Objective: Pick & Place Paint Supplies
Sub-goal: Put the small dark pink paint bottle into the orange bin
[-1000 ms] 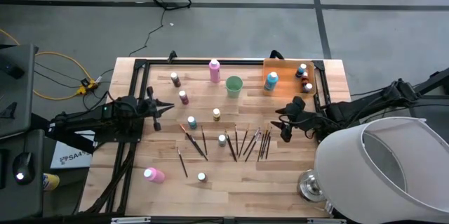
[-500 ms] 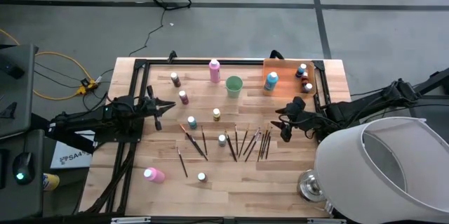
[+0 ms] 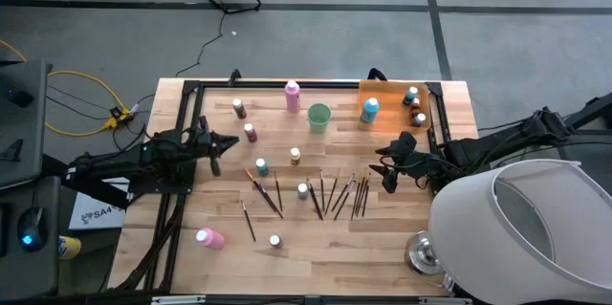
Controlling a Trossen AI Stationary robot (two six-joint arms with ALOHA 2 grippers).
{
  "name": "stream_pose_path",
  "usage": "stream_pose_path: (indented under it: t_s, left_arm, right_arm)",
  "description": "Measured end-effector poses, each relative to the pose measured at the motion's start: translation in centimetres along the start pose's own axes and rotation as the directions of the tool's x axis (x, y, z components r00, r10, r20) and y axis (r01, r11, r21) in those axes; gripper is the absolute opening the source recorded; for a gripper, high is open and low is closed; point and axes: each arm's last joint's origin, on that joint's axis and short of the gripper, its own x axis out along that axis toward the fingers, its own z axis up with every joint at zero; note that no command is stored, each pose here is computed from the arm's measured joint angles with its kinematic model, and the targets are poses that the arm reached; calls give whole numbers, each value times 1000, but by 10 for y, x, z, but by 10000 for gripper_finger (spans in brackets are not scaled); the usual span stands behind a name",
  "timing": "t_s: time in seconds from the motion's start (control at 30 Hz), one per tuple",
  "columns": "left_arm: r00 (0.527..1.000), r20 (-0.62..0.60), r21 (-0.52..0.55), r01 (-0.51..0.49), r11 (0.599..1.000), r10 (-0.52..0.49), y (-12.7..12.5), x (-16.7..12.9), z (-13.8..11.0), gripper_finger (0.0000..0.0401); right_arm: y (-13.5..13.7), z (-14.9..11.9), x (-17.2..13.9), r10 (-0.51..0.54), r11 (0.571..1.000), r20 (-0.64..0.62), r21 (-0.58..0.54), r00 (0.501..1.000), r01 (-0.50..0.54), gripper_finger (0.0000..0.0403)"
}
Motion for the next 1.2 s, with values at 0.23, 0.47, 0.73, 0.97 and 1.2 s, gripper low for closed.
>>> stream_pose_path:
  t_s: [0.23,0.47,0.73,0.97,1.2]
  left_arm:
    - [998,-60,-20,-1,1000,-1,-1,2,-5,91]
    - [992,-118,-1,-49,999,48,-1,7,-10,218]
    - [954,-234,74,-177,981,189,0,17,-23,275]
    - [915,-346,123,-174,977,207,-2,29,-35,276]
    - [885,-393,170,-196,966,249,-5,44,-44,276]
  right_arm:
    - [0,0,0,0,1000,-1,0,1000,0,246]
    - [0,0,0,0,1000,-1,0,1000,0,246]
    - [0,0,0,-1,1000,-1,-1,1000,1,246]
    - [0,0,0,0,1000,-1,-1,1000,0,246]
    - [0,0,0,-1,1000,-1,-1,1000,1,246]
